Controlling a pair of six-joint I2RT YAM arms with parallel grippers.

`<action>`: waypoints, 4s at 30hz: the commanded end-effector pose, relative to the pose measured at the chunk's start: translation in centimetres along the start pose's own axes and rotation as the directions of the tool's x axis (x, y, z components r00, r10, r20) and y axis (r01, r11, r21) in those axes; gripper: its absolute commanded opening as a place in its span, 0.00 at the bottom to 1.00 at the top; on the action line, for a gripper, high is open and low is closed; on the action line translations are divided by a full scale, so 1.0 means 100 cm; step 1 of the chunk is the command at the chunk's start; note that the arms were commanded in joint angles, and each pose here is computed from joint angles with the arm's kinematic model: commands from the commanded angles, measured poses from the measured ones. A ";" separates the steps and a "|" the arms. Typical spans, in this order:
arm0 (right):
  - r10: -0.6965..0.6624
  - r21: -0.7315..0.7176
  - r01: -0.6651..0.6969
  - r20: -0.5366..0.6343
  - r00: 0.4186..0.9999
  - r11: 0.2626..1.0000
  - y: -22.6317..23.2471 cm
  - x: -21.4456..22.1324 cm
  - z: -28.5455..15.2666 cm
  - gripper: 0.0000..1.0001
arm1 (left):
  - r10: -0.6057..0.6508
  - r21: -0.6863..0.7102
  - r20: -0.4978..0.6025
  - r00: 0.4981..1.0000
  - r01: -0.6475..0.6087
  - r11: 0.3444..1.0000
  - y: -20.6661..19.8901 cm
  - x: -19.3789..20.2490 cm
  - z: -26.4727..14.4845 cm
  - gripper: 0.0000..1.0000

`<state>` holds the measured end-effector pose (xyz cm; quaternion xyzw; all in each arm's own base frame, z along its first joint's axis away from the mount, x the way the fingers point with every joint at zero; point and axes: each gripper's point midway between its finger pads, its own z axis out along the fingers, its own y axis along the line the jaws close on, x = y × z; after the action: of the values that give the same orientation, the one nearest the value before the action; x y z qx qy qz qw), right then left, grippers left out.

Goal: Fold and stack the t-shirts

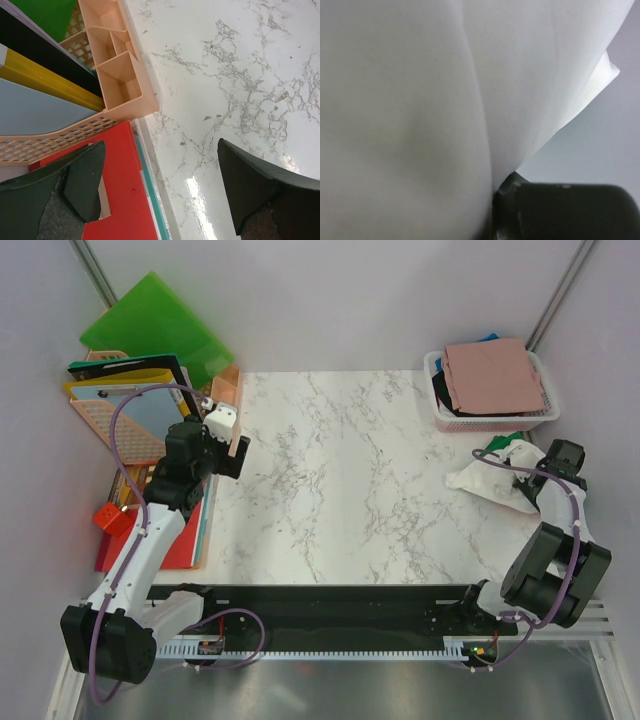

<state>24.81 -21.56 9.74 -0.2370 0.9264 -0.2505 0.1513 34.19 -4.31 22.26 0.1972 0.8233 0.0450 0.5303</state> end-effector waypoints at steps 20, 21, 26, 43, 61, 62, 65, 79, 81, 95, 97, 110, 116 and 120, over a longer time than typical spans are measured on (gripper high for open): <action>0.008 -0.073 -0.002 0.080 0.997 0.997 0.022 -0.003 -0.045 0.90 | 0.043 -0.014 0.031 0.999 -0.042 0.999 0.006 -0.012 -0.004 1.00; 0.003 -0.084 0.005 0.095 0.996 0.996 0.026 -0.004 -0.051 0.91 | 0.041 -0.015 0.034 0.999 -0.041 0.999 0.007 -0.012 -0.004 1.00; -0.008 -0.106 0.019 0.096 0.995 0.994 0.030 0.003 -0.089 0.96 | 0.043 -0.005 0.026 0.999 -0.043 0.999 0.005 -0.011 -0.001 1.00; 0.426 -0.356 -0.363 0.118 0.897 0.861 -0.001 -0.095 0.000 0.00 | 0.043 0.006 0.019 0.999 -0.043 0.999 0.003 -0.009 0.000 1.00; 0.201 -0.421 -0.204 -0.052 0.978 0.884 0.106 -0.004 0.002 0.00 | 0.047 0.004 0.027 0.999 -0.048 0.999 0.002 -0.007 -0.001 1.00; 0.201 -0.403 -0.192 -0.019 0.979 0.895 0.103 -0.004 -0.009 0.00 | 0.046 0.005 0.025 0.999 -0.046 0.999 0.002 -0.006 -0.001 1.00; 0.187 -0.413 -0.164 0.014 0.982 0.896 0.111 -0.001 -0.031 0.00 | 0.046 0.005 0.030 0.998 -0.046 0.999 0.002 -0.007 0.000 1.00; 0.260 -0.348 -0.159 0.266 0.928 0.924 0.065 -0.047 -0.112 0.00 | 0.054 0.011 0.013 0.998 -0.054 0.998 0.001 -0.005 0.002 1.00; 0.308 -0.305 -0.202 0.354 0.883 0.931 0.044 -0.063 -0.147 0.00 | 0.050 0.024 -0.021 0.999 -0.049 0.998 0.000 -0.001 0.007 1.00; 0.545 -0.401 -0.397 0.386 0.744 0.826 -0.065 -0.154 -0.196 0.98 | 0.078 0.180 -0.215 0.974 -0.039 0.983 -0.015 -0.047 0.022 1.00; 0.545 -0.377 -0.413 0.378 0.749 0.829 -0.085 -0.174 -0.186 0.98 | 0.066 0.273 -0.247 0.967 0.004 0.962 -0.029 -0.056 0.017 1.00; 0.443 -0.309 -0.333 0.427 0.788 0.891 -0.094 -0.322 -0.098 0.91 | 0.068 0.341 -0.358 0.931 0.062 0.938 -0.043 -0.044 0.032 1.00; 0.500 -0.353 -0.376 0.387 0.775 0.857 -0.082 -0.346 -0.035 0.94 | 0.100 0.307 -0.379 0.920 0.023 0.951 -0.036 -0.025 0.017 1.00; 0.536 -0.367 -0.410 0.375 0.756 0.835 -0.076 -0.358 -0.003 0.97 | 0.106 0.293 -0.360 0.927 0.004 0.956 -0.034 -0.022 0.012 1.00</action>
<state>55.15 -8.21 18.95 -0.0929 0.9321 -0.0077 0.3501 35.47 -8.93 21.01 0.2769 0.9121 -0.0417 0.2995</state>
